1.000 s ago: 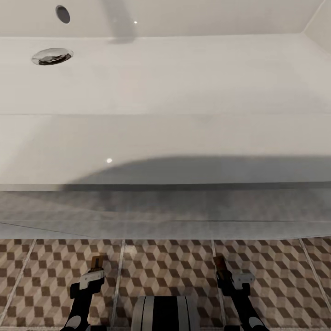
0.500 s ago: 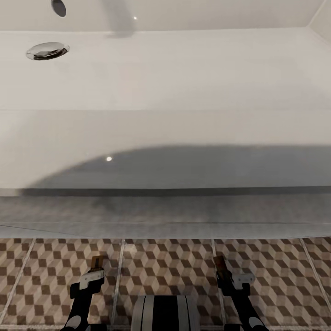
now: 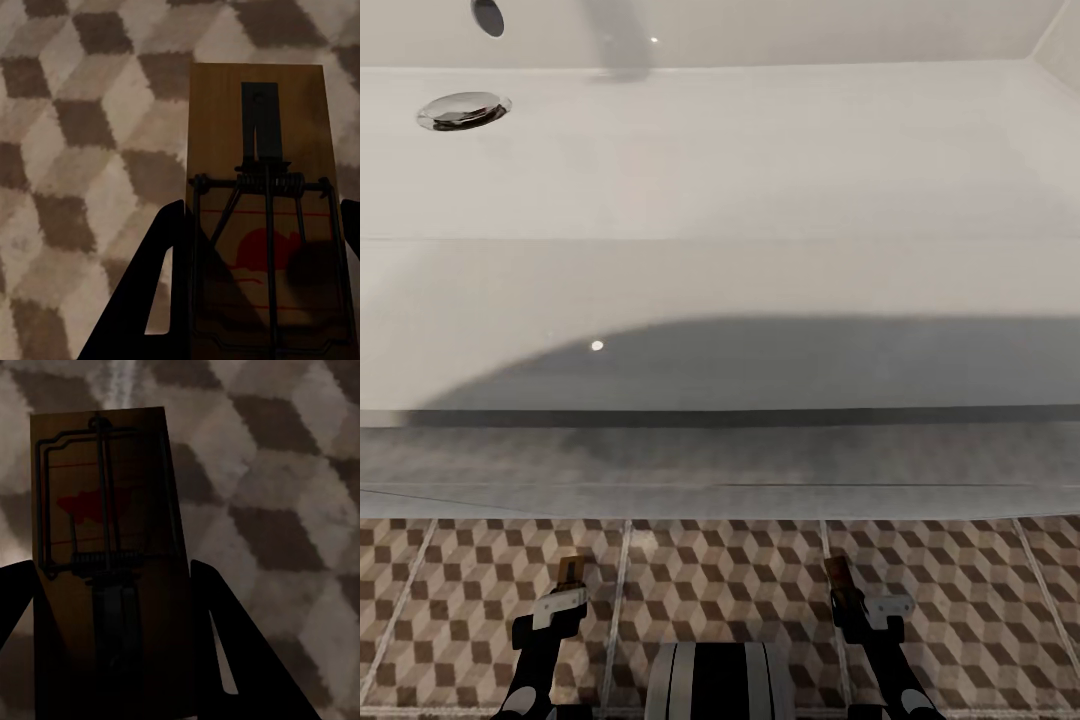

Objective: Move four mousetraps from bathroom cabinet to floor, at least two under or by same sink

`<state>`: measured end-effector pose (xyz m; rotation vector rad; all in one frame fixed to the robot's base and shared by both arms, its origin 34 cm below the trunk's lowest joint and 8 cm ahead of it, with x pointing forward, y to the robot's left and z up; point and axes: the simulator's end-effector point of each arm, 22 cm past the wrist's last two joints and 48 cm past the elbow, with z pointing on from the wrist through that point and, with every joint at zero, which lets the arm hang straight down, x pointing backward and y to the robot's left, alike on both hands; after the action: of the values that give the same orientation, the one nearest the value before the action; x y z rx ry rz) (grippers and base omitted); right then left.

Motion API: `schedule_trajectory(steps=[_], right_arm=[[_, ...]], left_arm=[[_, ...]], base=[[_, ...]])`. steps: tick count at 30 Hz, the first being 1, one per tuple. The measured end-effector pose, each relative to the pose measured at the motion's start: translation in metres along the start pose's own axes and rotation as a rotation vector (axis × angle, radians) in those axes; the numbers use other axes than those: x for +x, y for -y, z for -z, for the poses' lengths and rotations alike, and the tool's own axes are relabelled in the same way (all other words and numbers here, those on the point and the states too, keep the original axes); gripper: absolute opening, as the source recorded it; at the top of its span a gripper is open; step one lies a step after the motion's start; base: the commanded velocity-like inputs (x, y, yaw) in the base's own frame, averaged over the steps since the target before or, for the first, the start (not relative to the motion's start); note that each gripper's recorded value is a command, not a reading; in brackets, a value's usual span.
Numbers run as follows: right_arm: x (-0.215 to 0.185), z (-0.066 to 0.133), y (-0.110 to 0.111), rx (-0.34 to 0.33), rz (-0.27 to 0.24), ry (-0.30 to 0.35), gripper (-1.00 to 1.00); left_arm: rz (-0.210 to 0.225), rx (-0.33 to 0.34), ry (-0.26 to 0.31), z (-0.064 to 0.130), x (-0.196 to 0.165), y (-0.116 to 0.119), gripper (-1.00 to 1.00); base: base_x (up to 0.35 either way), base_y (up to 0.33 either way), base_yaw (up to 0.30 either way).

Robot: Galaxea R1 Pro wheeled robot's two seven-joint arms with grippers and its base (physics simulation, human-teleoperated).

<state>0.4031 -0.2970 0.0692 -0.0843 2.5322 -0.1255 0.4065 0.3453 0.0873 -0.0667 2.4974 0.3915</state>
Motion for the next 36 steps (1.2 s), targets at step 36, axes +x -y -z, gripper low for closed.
schedule_trajectory(steps=[36], right_arm=[[-0.039,-0.006,0.009,0.021,0.000,0.126,-1.00]], left_arm=[[0.005,0.007,0.041,-0.008,-0.021,-0.001,-1.00]], base=[[0.000,0.000,0.000]])
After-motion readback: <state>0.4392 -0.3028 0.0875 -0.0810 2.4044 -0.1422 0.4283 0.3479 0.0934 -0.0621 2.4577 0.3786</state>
